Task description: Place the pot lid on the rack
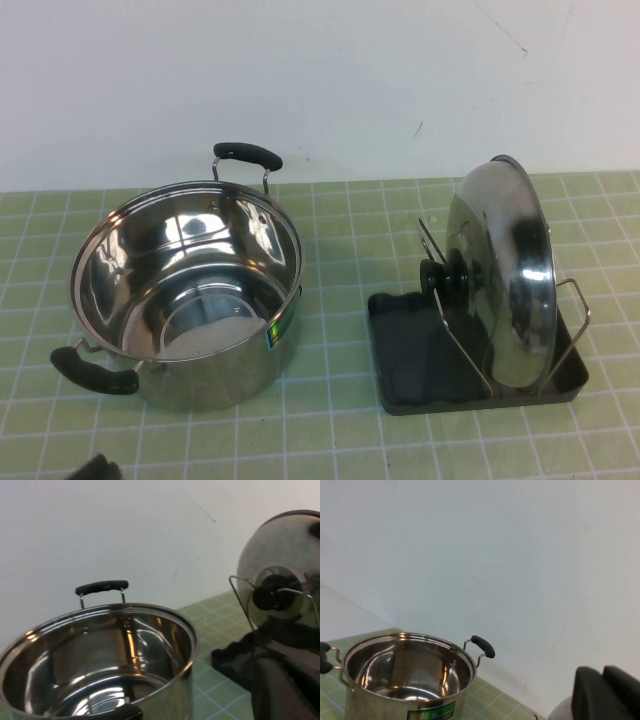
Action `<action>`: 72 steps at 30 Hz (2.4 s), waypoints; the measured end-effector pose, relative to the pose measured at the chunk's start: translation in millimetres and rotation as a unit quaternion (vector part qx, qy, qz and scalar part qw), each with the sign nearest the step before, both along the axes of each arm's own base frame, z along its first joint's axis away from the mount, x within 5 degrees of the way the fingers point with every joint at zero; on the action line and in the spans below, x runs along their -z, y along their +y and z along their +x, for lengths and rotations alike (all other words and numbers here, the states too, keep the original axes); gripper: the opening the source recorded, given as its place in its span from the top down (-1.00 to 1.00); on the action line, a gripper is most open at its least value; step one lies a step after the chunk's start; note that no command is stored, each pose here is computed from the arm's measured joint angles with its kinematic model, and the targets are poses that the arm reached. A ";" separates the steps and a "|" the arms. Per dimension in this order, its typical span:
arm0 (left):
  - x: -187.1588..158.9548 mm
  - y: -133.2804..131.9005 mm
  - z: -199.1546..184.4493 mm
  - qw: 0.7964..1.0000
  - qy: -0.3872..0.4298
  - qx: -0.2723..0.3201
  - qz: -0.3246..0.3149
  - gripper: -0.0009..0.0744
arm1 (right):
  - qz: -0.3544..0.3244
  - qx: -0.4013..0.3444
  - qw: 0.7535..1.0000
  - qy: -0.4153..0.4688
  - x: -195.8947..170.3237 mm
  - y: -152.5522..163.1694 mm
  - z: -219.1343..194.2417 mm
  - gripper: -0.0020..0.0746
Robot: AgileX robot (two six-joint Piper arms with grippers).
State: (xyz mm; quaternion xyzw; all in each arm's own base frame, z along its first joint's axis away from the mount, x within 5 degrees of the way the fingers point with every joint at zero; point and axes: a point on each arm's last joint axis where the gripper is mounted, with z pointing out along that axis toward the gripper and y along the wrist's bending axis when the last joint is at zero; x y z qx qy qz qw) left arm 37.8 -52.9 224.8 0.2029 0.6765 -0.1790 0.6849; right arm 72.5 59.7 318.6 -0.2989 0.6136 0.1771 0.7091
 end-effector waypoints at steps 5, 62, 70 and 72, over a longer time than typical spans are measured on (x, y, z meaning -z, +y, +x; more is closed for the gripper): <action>2.8 -6.9 -4.7 0.999 0.011 0.046 0.011 0.98 | 0.010 0.010 1.000 0.006 -0.1 -1.5 1.3 0.87; 6.2 -13.6 -10.4 0.995 0.024 0.094 0.025 0.98 | 0.010 0.370 0.904 0.212 149.5 -65.8 -21.2 0.87; 6.2 -13.6 -10.4 0.995 0.024 0.094 0.025 0.98 | 0.013 0.371 0.904 0.213 149.5 -65.9 -21.2 0.87; 6.2 -13.6 -10.4 0.995 0.024 0.094 0.025 0.98 | 0.013 0.371 0.904 0.213 149.5 -65.9 -21.2 0.87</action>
